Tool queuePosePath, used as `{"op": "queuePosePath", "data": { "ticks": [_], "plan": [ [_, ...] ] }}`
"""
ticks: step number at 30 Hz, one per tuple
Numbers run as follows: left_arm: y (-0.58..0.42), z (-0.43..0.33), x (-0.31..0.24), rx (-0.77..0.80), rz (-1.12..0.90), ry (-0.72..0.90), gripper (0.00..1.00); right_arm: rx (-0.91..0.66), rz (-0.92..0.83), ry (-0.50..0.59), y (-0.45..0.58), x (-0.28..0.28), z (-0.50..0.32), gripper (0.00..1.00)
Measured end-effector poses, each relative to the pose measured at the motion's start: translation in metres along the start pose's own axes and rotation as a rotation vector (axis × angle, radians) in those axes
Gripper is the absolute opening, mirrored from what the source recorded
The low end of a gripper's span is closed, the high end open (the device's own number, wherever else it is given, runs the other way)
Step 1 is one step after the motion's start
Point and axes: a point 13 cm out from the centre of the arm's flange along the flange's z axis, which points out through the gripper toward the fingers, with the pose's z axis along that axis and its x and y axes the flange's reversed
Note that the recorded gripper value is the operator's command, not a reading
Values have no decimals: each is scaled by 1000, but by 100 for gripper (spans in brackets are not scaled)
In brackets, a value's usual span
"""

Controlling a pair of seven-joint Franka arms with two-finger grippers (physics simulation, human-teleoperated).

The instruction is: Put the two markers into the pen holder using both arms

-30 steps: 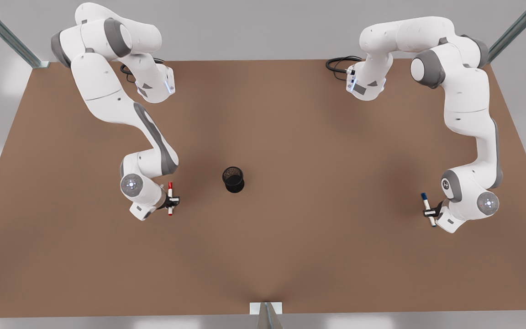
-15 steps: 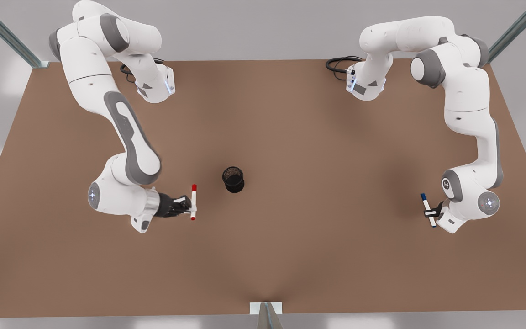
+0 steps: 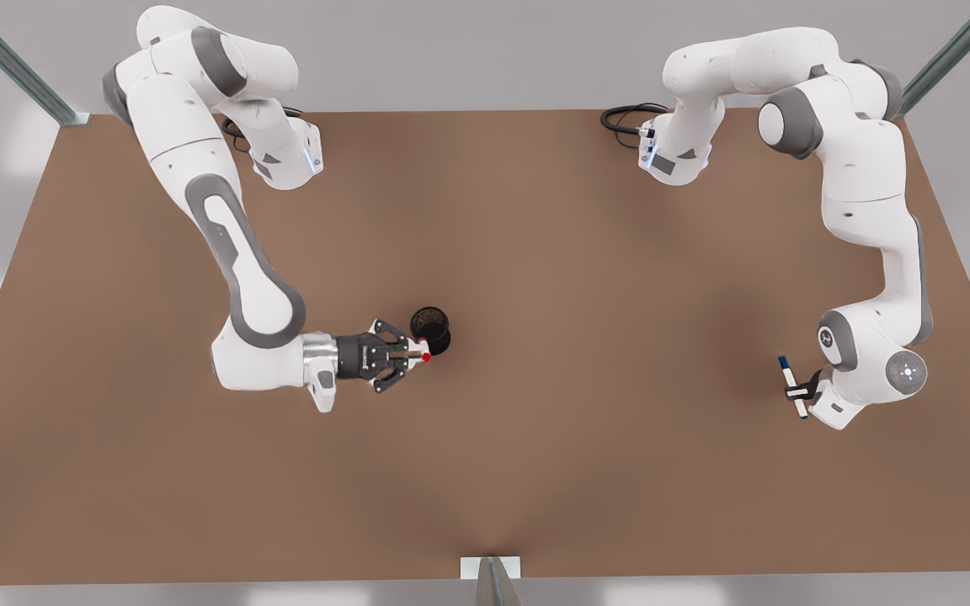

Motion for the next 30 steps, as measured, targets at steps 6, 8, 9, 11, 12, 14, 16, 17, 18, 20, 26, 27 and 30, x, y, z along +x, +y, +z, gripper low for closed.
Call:
{"op": "queuePosePath", "data": {
  "ticks": [6,8,9,11,12,14,16,17,18,20,26,27,30],
  "plan": [
    [-5,-14,0,0,-3,-2,26,-74,-215,-20,28,36,33,29],
    [-9,-20,1,0,-4,0,26,-82,-279,-26,31,46,37,29],
    [-13,-23,1,0,-3,0,26,-86,-309,-28,32,51,39,29],
    [-24,-34,1,-1,3,-1,26,-95,-361,-29,34,63,43,29],
    [-34,-40,1,-2,8,-1,26,-100,-386,-29,35,69,45,29],
    [-58,-49,3,-3,20,3,26,-105,-430,-28,37,81,46,29],
    [-90,-60,4,-4,35,3,26,-109,-478,-29,41,87,45,29],
    [-110,-66,6,-6,46,2,26,-111,-501,-29,45,89,45,29],
    [-133,-71,8,-7,59,0,26,-114,-524,-29,50,90,44,29],
    [-178,-77,14,-8,75,1,26,-115,-564,-34,54,92,41,29],
    [-296,-92,44,25,46,-1,26,-141,-636,-44,61,118,48,29],
    [-312,-95,48,30,34,-3,26,-143,-649,-46,61,120,49,29],
    [-360,-99,67,35,-2,-3,26,-147,-672,-51,58,133,51,30]
  ]
}}
